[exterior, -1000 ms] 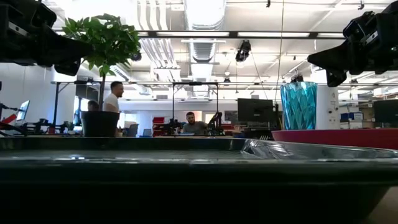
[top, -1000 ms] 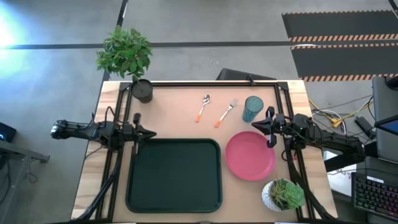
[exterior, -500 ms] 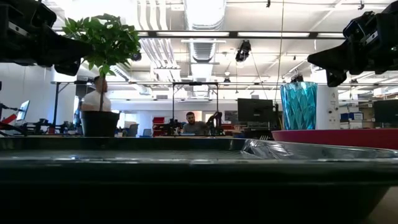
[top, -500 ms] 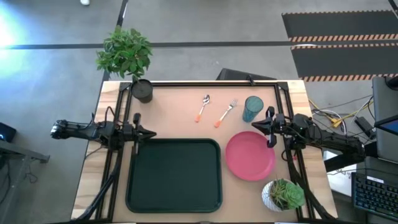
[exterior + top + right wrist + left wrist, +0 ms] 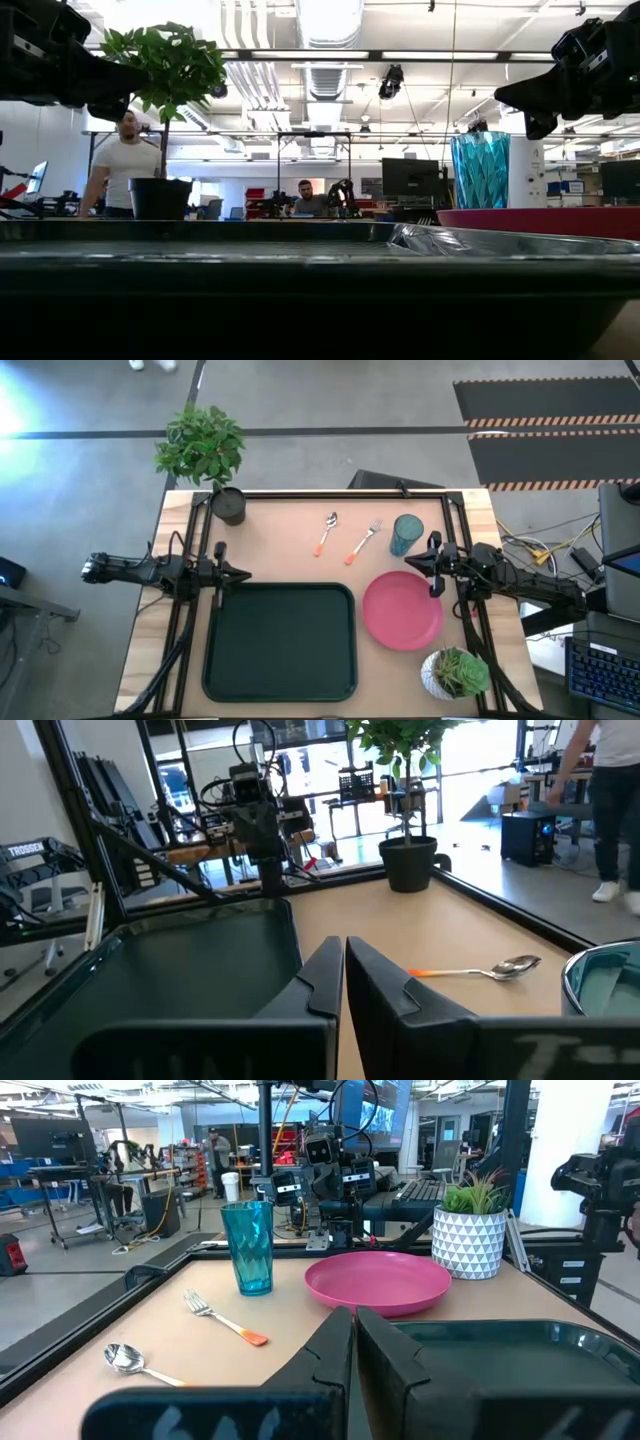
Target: Pick and place plate/cup/fork/spoon on tray
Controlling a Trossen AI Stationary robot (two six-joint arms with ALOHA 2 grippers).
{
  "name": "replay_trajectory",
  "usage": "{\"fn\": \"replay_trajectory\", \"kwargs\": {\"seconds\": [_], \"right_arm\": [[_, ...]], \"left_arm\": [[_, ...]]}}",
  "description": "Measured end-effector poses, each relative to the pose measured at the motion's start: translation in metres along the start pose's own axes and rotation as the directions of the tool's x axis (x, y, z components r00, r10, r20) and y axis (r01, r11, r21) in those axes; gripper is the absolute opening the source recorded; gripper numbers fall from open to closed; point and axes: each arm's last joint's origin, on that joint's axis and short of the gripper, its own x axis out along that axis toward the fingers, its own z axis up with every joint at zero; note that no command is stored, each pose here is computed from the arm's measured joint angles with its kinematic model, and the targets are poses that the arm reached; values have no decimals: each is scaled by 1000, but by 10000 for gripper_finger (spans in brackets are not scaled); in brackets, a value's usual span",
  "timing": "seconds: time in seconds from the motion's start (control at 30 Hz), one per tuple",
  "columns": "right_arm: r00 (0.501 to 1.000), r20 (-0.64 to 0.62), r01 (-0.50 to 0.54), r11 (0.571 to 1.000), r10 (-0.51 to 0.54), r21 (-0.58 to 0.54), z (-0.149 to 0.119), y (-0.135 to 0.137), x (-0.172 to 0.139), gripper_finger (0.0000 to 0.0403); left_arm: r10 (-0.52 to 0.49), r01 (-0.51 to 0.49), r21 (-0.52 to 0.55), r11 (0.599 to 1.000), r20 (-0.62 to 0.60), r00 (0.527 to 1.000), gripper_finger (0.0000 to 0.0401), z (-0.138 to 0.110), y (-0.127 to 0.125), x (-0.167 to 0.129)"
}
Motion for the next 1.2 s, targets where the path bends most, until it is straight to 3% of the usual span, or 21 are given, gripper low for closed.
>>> {"fn": "replay_trajectory", "kwargs": {"seconds": [0.17, 0.43, 0.57, 0.7, 0.87, 1.2], "right_arm": [[1000, 3, 14, 998, -14, 66, 0, 0, 0, 9], [972, 32, 233, 971, -235, 44, 1, -7, -1, 9], [932, 57, 345, 926, -357, 154, 2, -10, -2, 9], [926, 65, 342, 898, -373, 278, 3, -11, -2, 9], [921, 118, 272, 830, -372, 487, 8, -10, -2, 9], [891, 240, 213, 821, -386, 529, 20, -9, -4, 9]], "left_arm": [[0, 0, 0, 1000, 0, 1000, 0, 0, 0, 0], [0, 0, 0, 1000, 0, 1000, 0, 0, 0, 0], [0, 0, 0, 1000, 0, 1000, 0, 0, 0, 0], [0, 0, 0, 1000, 0, 1000, 0, 0, 0, 0], [0, 0, 0, 1000, 0, 1000, 0, 0, 0, 0], [1, -1, -4, 1000, 16, 1000, 0, 2, 0, 0]]}}
